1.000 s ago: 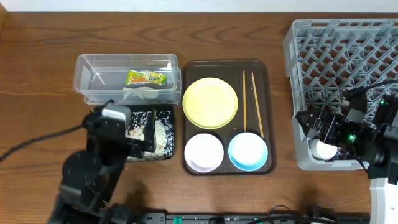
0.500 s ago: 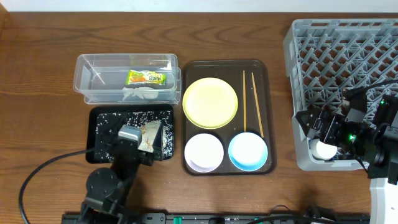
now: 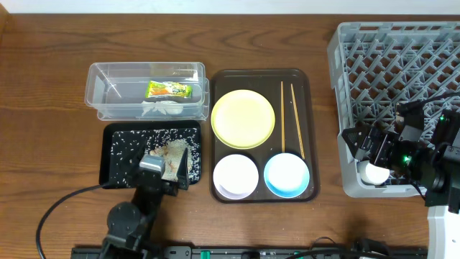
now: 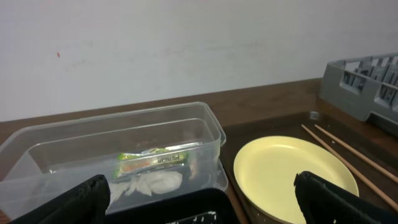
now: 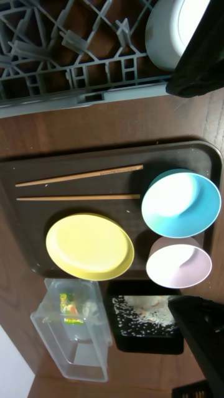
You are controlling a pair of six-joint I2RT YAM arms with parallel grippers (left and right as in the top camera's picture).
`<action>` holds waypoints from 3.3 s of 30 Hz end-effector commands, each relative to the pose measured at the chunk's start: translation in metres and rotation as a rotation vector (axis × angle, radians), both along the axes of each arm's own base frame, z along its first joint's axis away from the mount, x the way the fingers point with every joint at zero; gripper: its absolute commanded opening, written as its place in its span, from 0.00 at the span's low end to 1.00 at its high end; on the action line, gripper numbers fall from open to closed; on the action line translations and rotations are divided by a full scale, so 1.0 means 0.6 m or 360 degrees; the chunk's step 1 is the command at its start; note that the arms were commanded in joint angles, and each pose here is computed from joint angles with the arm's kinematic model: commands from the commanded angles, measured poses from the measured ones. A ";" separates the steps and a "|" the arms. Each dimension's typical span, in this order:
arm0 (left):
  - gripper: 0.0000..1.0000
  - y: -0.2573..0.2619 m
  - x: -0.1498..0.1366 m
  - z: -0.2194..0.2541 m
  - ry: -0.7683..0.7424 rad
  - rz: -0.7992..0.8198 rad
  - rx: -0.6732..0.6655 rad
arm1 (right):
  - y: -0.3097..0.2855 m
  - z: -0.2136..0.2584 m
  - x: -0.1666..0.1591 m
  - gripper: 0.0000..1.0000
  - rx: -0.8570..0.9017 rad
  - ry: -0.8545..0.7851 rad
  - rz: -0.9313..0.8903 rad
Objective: Sort waste into correct bins and load items into the dishwasher rack
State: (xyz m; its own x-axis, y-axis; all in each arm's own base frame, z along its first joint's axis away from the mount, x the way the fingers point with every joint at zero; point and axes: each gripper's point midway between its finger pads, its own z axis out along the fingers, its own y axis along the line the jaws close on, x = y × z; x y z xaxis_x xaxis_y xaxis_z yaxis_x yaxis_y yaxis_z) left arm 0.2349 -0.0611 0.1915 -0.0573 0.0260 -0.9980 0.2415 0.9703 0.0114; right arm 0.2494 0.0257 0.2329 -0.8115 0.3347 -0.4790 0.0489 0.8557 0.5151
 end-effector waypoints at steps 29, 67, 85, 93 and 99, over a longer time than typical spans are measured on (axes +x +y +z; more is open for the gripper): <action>0.97 0.001 0.002 -0.092 0.0144 0.0006 0.0044 | 0.004 0.008 0.001 0.99 -0.0004 -0.0026 0.0019; 0.97 0.001 0.003 -0.092 0.0144 0.0006 0.0043 | 0.127 0.004 -0.014 0.84 -0.0021 0.0007 0.0374; 0.97 0.001 0.003 -0.092 0.0144 0.0006 0.0043 | 0.138 -0.196 -0.047 0.61 -0.0819 0.0771 0.0032; 0.97 0.001 0.002 -0.092 0.0144 0.0006 0.0043 | 0.134 -0.311 -0.079 0.52 -0.0880 0.1053 0.0066; 0.97 0.001 0.002 -0.092 0.0144 0.0006 0.0044 | 0.139 -0.354 -0.092 0.52 -0.0728 0.1103 0.0077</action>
